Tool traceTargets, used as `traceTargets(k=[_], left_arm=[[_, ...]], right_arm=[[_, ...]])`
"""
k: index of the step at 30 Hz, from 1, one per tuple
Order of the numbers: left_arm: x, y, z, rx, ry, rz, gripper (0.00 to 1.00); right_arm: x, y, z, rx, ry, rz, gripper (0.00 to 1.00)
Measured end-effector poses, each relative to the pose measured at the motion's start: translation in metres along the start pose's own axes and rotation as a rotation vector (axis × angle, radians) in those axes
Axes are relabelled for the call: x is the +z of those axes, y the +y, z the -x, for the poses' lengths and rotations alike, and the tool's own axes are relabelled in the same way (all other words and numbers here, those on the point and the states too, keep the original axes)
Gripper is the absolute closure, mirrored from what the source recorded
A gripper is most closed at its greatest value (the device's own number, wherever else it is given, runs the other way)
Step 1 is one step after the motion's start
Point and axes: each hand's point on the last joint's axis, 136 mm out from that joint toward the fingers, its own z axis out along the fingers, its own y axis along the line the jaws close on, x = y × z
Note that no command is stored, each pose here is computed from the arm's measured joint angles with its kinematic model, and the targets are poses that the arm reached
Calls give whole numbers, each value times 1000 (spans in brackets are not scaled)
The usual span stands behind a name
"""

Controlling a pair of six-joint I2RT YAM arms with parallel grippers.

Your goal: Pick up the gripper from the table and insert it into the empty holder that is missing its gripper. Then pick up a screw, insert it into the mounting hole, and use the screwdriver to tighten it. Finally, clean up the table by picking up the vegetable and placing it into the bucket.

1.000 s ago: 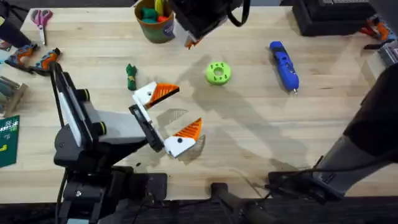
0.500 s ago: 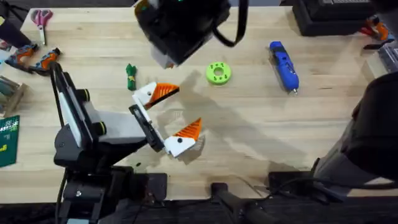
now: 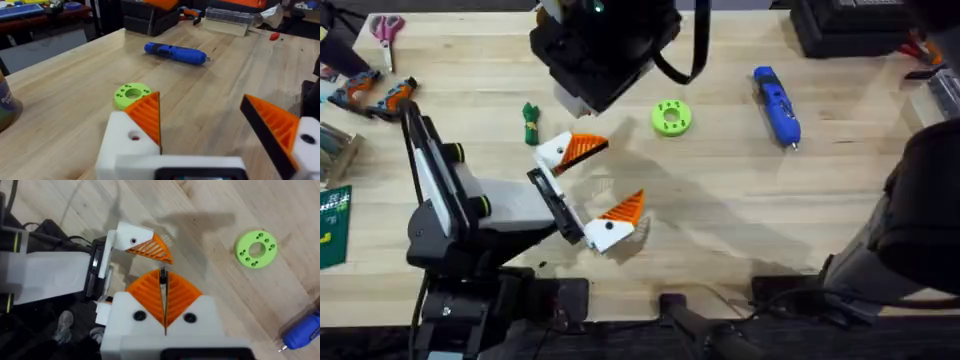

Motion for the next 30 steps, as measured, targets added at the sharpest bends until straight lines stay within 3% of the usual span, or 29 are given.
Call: traceTargets(k=[14, 19, 30], left_arm=[[0, 0, 0, 0, 0, 0, 15], [0, 0, 0, 0, 0, 0, 15], [0, 0, 0, 0, 0, 0, 15]], right_arm=[[45, 5, 5, -3, 93, 15, 995], [35, 16, 16, -27, 42, 43, 995], [37, 37, 10, -100, 62, 66, 995]])
